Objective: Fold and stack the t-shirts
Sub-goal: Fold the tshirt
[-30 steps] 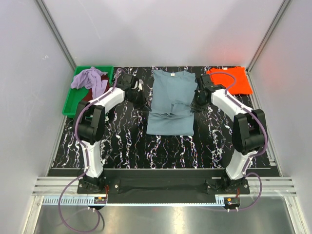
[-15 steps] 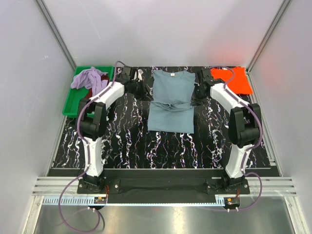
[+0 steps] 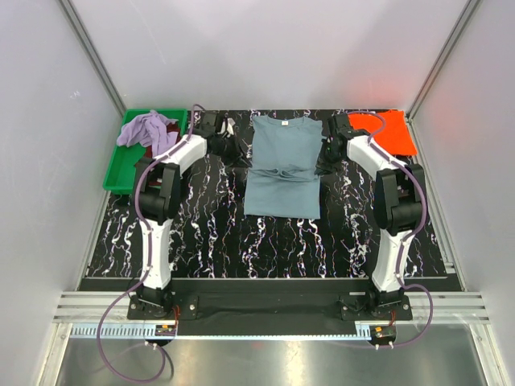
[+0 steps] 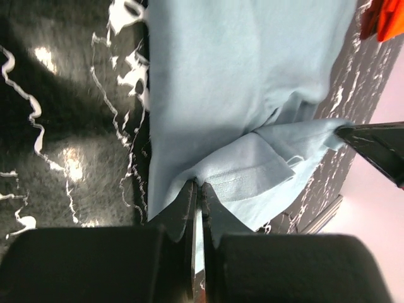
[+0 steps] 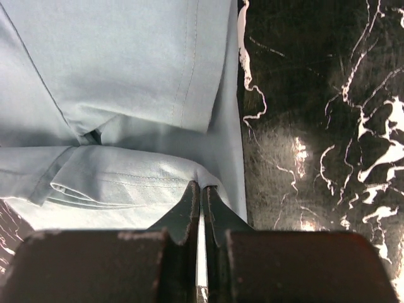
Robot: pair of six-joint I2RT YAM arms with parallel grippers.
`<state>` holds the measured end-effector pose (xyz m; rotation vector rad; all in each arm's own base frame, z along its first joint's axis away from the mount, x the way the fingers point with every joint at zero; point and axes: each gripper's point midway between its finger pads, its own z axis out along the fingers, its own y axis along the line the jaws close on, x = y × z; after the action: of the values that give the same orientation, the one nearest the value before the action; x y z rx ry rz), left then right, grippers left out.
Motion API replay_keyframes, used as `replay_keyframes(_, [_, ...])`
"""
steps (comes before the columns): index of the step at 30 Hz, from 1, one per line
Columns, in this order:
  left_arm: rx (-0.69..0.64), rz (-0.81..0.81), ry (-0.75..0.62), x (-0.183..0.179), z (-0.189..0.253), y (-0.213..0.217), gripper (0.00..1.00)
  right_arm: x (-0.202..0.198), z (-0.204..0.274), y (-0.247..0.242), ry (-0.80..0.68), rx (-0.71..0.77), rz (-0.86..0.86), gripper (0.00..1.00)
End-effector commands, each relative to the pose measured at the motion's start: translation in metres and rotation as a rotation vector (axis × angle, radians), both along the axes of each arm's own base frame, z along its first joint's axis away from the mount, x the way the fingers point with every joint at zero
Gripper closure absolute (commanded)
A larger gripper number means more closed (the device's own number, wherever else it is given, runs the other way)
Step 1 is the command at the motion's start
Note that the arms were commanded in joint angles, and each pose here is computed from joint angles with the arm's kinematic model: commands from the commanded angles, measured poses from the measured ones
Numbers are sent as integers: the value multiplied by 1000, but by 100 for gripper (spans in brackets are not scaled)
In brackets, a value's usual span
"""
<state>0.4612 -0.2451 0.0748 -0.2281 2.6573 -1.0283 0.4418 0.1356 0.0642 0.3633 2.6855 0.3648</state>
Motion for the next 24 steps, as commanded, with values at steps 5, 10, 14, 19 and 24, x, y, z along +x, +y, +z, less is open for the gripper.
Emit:
replay_keyframes(5, [-66,14,-77,30,25,-4,98,29,13,-3,-70,49,-12,96])
replay_keyframes(10, [-59,14,-53,30,14,-4,93,33,7,-5,-56,51,-25,93])
replay_keyframes(14, [-51,18,-53,33,8,-2,93,37,4,-6,-66,63,-38,93])
replay_keyframes(19, [-64,28,-59,39,12,-2,93,42,1,-1,-59,98,-47,93])
replay_keyframes(24, [-51,31,-68,41,14,0,79,48,5,-2,-73,101,-58,81])
